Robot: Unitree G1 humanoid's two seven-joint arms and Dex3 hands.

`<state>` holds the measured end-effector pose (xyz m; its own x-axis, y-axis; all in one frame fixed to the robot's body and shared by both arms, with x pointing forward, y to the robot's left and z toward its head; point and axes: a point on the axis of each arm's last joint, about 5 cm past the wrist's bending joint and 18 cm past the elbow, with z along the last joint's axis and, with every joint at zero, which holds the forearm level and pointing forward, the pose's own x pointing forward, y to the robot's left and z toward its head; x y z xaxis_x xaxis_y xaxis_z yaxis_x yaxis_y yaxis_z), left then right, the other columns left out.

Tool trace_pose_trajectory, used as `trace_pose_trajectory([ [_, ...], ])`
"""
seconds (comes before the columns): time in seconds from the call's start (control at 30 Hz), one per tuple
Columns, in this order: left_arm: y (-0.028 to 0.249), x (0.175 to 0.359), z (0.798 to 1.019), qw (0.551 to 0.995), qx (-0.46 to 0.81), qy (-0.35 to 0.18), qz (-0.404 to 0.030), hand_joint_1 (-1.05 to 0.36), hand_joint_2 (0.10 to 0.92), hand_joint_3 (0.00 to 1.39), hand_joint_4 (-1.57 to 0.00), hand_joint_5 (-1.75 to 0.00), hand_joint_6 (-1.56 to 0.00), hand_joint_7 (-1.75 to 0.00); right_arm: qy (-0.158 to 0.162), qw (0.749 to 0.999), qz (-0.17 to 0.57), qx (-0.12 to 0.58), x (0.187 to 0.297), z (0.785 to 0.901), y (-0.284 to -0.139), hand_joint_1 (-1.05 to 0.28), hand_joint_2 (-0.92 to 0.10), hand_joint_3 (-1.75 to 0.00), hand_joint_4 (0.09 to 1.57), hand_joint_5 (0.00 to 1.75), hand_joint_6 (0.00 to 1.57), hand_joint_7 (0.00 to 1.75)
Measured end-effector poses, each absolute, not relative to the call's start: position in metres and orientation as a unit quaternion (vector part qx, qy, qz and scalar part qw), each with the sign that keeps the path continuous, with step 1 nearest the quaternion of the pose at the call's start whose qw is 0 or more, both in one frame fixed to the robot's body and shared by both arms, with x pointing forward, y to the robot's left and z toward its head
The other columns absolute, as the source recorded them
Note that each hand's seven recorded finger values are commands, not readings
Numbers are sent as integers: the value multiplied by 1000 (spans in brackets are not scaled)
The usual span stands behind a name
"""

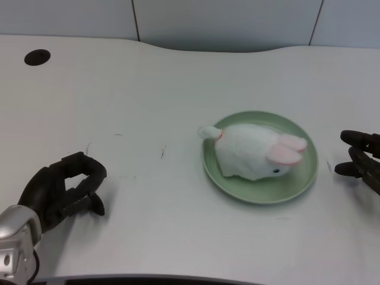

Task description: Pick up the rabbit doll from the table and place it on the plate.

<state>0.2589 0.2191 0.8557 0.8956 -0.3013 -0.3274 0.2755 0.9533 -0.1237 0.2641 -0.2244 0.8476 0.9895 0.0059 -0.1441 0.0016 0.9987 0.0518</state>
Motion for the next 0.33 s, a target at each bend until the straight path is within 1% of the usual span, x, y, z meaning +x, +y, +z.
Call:
trace_pose_trajectory([
  [0.33, 216, 262, 856, 972, -35, 176, -154, -479, 921, 509, -628, -1746, -412, -1746, 77, 997, 2, 29, 265, 848, -226, -403, -921, -267, 751, 816, 967, 0],
])
